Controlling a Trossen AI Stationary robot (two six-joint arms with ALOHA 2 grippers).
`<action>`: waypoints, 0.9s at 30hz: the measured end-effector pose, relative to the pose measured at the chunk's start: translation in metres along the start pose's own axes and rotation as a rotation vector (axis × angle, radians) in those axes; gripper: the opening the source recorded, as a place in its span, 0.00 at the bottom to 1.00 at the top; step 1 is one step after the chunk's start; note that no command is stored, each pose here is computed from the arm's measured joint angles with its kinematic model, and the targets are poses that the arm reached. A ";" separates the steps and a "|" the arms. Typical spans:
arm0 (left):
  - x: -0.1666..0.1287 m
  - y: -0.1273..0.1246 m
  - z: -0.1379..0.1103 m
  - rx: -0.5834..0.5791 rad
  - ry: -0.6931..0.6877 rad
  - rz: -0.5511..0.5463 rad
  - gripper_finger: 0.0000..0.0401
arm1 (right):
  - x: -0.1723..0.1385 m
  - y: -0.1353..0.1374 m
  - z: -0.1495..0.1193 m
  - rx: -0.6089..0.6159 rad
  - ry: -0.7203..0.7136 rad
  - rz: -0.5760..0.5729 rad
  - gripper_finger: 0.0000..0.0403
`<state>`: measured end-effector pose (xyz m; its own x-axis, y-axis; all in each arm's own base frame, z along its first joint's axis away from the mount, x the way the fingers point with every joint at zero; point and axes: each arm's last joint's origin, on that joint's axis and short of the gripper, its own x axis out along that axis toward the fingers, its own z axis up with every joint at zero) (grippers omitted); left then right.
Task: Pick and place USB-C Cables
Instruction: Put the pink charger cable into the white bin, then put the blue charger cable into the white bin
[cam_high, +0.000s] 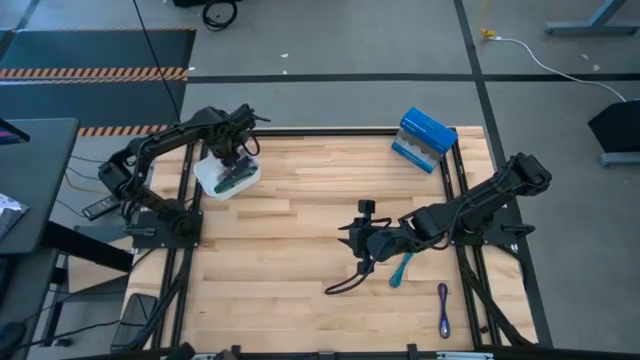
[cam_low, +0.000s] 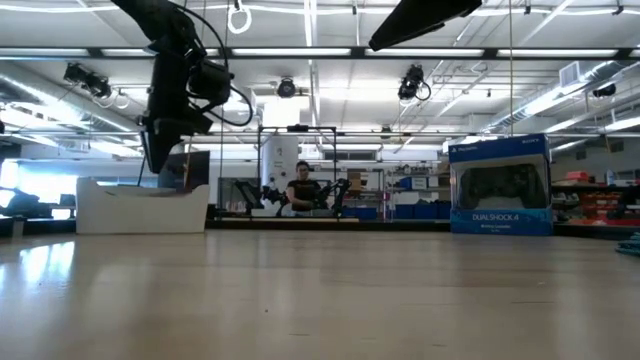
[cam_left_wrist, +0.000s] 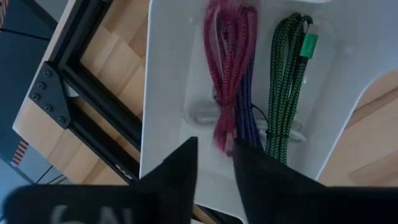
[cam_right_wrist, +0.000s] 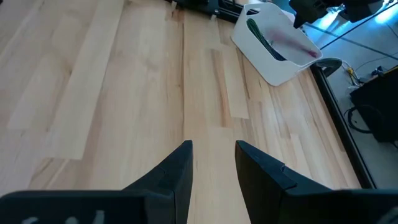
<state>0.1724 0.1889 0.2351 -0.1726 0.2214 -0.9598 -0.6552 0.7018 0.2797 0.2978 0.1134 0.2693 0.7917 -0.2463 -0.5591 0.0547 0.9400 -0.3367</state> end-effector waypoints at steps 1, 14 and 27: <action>0.000 0.000 0.000 0.001 0.004 -0.002 0.30 | 0.000 0.000 0.000 -0.001 0.002 0.000 0.31; -0.008 -0.032 0.005 0.063 -0.076 -0.288 0.46 | 0.000 0.000 -0.002 -0.008 0.017 -0.001 0.31; -0.056 -0.135 0.028 0.386 -0.633 -0.522 0.41 | -0.006 0.002 -0.033 0.234 0.344 0.084 0.31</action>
<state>0.2908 0.1005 0.2522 0.5883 0.0620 -0.8063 -0.2251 0.9702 -0.0896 0.2730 0.1087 0.2470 0.5525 -0.1939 -0.8107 0.1664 0.9786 -0.1206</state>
